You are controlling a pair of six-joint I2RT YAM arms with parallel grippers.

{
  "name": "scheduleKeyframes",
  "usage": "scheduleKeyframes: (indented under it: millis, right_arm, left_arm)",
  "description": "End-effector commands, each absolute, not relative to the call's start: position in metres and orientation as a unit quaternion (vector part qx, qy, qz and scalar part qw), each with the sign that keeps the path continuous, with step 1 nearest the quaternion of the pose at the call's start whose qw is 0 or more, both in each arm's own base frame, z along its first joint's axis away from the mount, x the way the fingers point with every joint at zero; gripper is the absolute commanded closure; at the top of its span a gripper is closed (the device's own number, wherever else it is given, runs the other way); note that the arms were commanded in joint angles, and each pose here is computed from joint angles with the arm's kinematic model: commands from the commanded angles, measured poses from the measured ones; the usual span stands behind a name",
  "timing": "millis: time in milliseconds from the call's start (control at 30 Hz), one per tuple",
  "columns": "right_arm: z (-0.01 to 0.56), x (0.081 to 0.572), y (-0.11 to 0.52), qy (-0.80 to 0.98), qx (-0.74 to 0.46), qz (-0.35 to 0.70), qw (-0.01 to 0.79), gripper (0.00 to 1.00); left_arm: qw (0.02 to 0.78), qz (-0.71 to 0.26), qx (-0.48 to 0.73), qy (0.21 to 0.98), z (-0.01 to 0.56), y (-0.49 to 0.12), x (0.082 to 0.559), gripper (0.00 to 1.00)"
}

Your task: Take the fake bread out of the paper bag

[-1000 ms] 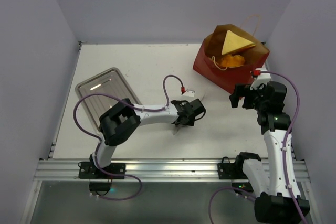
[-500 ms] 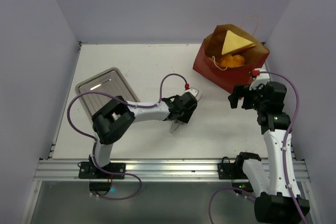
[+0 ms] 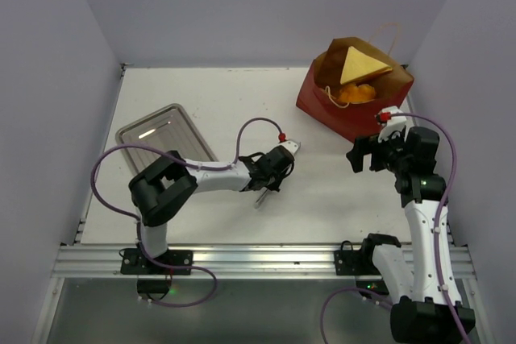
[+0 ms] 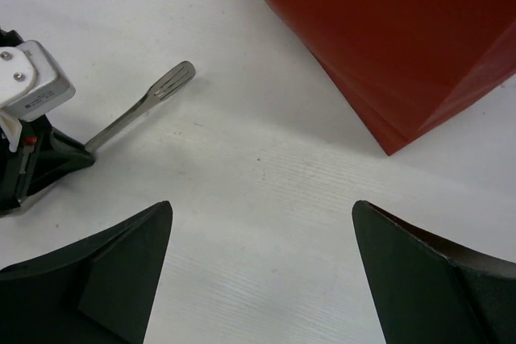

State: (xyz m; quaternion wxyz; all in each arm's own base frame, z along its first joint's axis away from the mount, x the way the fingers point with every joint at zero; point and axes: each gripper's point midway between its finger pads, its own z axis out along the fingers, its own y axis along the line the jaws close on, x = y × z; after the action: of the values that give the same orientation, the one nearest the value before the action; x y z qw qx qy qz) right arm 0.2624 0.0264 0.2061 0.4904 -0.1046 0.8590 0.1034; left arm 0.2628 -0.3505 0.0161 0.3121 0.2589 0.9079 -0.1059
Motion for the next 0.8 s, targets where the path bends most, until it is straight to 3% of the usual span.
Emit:
scheduleKeyframes:
  millis: [0,267,600,767]
  right_arm:
    - [0.212,0.251,0.043,0.838,-0.175,0.125,0.501,0.01]
    - [0.262,0.242,0.050,0.807,-0.220,0.118,0.536,0.01]
    - [0.379,0.261,0.044,0.801,-0.127,0.134,0.569,0.04]
    - [0.415,0.284,0.032,0.793,-0.077,0.121,0.592,0.04]
  left_arm:
    - [0.307,-0.119,0.261,0.908,0.028,-0.342,0.252,0.97]
    - [0.353,-0.218,0.234,0.879,0.089,-0.339,0.231,1.00]
    - [0.422,-0.351,0.191,0.814,0.184,-0.311,0.200,0.70]
    - [0.422,-0.383,0.184,0.801,0.198,-0.301,0.190,0.62]
